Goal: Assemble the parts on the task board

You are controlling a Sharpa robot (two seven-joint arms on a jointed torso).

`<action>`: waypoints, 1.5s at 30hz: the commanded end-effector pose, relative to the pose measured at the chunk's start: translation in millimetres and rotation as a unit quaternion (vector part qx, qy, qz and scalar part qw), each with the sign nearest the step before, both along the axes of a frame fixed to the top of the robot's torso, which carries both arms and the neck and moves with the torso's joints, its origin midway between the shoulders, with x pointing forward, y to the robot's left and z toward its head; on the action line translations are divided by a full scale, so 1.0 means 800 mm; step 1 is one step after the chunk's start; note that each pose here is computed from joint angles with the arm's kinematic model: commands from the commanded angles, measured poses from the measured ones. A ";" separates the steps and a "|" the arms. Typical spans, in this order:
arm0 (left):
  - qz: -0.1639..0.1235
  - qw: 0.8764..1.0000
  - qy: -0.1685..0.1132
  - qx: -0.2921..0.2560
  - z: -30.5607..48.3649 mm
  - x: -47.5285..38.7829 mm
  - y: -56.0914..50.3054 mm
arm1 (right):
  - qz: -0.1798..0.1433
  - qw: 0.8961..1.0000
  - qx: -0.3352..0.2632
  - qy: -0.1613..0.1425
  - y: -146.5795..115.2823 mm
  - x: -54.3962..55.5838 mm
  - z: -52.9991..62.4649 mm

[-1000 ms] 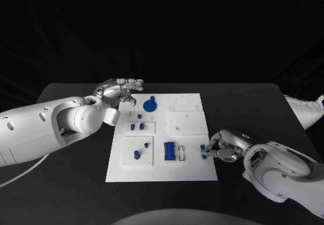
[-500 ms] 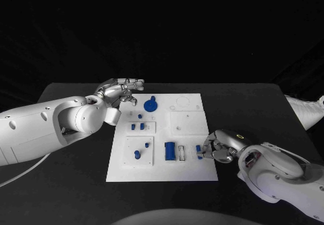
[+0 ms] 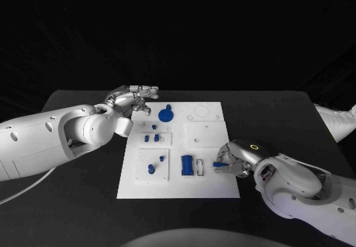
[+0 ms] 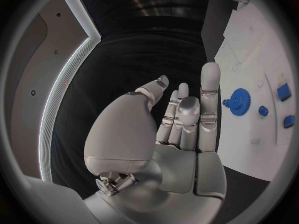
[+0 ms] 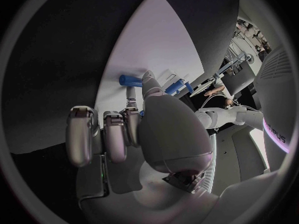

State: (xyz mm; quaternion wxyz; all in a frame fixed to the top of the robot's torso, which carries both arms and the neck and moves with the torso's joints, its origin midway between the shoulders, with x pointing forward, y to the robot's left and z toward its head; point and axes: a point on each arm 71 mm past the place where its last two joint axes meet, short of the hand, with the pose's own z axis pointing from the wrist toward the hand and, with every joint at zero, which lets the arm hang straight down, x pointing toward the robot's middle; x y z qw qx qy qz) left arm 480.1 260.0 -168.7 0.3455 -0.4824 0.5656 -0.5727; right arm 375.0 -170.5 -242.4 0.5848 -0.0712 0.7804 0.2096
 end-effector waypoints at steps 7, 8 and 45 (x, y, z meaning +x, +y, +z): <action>-0.012 1.000 -0.004 -0.004 0.0011 0.000 -0.003 | 0.010 0.998 -0.065 0.009 0.002 -0.003 -0.017; -0.012 1.000 -0.004 -0.004 0.0011 0.000 -0.003 | 0.011 0.998 -0.066 0.010 0.002 -0.003 -0.018; -0.010 1.000 -0.003 -0.003 0.0010 -0.001 -0.001 | 0.023 0.996 -0.080 -0.016 -0.005 -0.009 -0.012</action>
